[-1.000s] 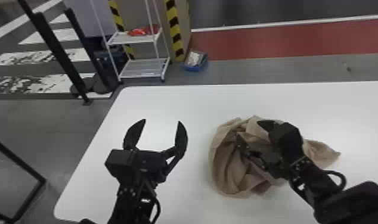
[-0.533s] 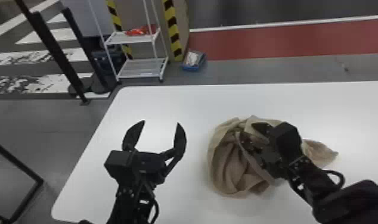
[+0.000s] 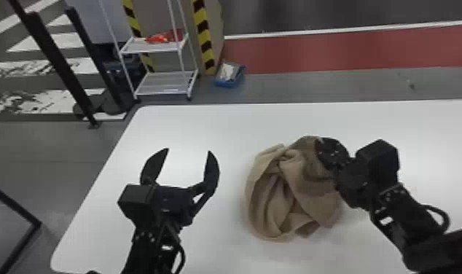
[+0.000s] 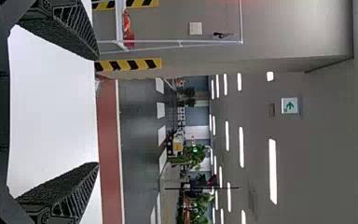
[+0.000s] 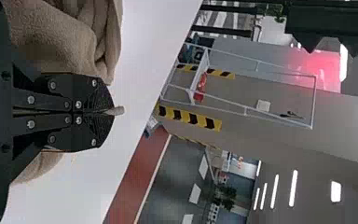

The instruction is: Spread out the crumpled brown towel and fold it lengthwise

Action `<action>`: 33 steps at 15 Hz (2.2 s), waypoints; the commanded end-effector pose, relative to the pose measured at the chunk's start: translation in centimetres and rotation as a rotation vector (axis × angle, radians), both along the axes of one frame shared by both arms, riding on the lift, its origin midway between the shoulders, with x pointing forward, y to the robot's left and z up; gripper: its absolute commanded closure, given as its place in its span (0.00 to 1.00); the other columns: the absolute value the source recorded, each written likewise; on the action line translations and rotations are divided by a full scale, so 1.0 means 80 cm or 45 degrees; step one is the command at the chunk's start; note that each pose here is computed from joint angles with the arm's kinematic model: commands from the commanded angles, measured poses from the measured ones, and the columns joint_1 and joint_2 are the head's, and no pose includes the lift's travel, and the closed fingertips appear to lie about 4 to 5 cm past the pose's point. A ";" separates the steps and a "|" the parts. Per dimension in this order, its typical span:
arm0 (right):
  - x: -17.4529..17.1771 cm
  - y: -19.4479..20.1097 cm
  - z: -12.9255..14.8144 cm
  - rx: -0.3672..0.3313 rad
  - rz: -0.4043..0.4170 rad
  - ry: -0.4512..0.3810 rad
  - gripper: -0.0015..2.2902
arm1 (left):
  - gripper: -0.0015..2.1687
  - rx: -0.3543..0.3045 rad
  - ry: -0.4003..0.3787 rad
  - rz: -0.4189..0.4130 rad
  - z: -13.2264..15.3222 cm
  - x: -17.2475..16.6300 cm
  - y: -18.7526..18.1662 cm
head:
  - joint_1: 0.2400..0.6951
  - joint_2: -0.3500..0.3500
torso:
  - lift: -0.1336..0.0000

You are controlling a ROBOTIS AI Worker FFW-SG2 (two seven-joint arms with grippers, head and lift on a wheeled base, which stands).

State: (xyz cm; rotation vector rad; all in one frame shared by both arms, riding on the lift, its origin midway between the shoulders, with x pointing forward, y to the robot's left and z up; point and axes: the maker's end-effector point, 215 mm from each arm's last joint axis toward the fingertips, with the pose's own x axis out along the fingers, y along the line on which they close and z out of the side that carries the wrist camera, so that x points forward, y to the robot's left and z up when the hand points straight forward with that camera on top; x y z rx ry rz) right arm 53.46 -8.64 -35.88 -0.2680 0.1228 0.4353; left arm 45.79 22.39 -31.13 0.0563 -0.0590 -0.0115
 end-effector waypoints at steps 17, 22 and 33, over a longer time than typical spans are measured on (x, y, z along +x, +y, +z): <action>-0.033 -0.276 -0.115 0.186 -0.456 0.203 0.67 | 0.04 -0.163 0.088 -0.141 0.002 -0.016 -0.059 | 1.00 0.31 | 0.07; -0.039 -0.277 -0.111 0.196 -0.456 0.189 0.67 | 0.12 -0.182 0.145 -0.201 -0.007 -0.058 -0.100 | 1.00 0.25 | 0.07; -0.042 -0.254 -0.119 0.221 -0.419 0.158 0.67 | 0.13 -0.032 0.458 -0.260 -0.126 -0.125 -0.144 | 1.00 0.18 | 0.07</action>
